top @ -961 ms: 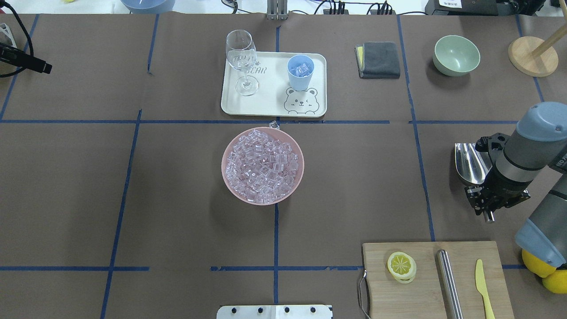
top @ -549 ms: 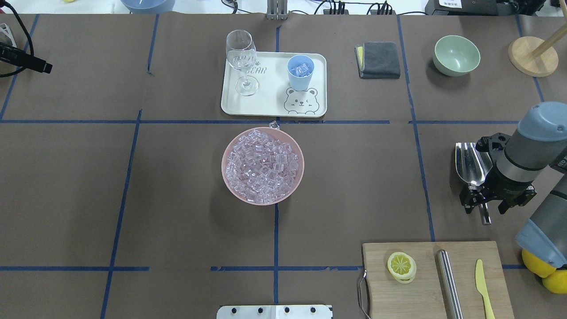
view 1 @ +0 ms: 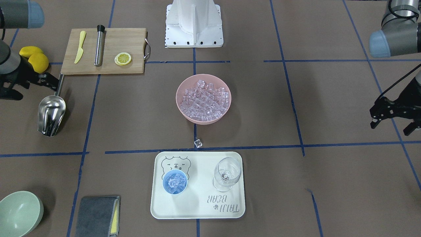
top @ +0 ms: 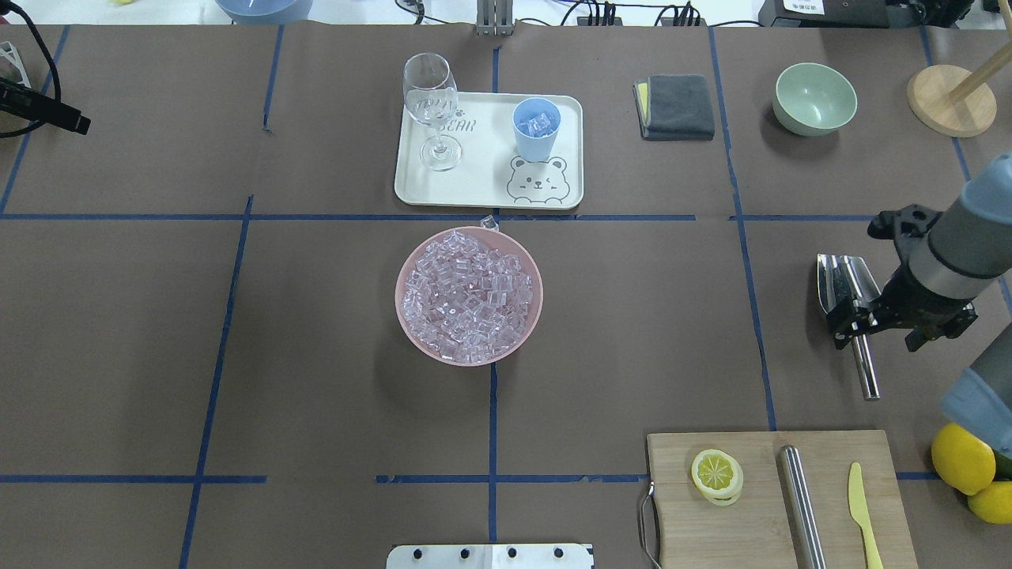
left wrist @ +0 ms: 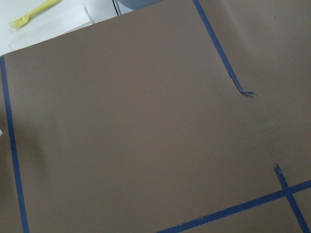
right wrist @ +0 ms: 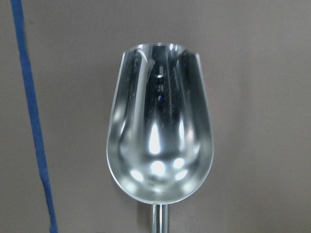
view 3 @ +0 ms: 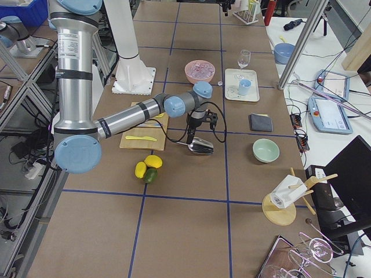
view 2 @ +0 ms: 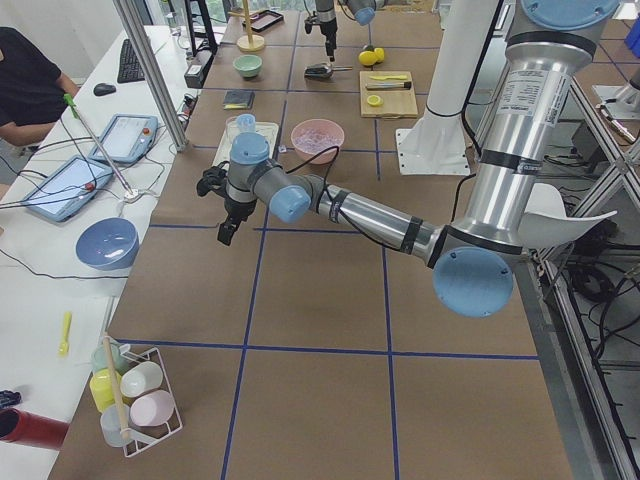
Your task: Put ice in cup with scoop
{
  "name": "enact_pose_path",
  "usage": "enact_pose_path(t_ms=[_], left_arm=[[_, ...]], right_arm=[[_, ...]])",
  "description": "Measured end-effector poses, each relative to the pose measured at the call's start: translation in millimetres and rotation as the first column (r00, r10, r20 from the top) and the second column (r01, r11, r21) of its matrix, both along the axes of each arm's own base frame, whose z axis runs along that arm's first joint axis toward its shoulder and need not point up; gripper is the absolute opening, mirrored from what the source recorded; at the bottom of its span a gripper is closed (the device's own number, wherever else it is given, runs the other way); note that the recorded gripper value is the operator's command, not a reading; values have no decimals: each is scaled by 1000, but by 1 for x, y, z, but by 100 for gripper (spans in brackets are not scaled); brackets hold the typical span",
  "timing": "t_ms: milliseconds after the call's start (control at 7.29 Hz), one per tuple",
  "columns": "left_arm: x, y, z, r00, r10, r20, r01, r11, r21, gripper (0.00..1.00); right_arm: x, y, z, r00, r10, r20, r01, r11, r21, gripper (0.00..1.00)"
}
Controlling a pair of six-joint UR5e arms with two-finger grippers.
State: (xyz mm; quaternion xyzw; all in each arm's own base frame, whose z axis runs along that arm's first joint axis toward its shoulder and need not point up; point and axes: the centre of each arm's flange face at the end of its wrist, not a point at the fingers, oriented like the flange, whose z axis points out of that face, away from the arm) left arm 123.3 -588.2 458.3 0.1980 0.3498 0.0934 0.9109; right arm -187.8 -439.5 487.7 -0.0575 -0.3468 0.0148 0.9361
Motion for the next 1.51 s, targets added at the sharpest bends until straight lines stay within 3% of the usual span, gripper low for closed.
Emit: enact_pose_path(t_ms=[275,412,961,1510], left_arm=[[-41,-4,17,996,51,74,-49,998,-32,100],[-68,-4,31,994,75,78,-71,996,-51,100],[-153,51,154,995,100,-21,-102,974,-200,100],[-174,79,184,998,63,-27,-68,957,-284,100]], right_arm=[[71,-23,11,999,-36,12,34,991,131,100],[99,-27,23,998,-51,25,47,986,160,100],[202,-26,103,990,-98,101,75,974,213,100],[237,-24,127,991,-92,96,67,970,235,100]])
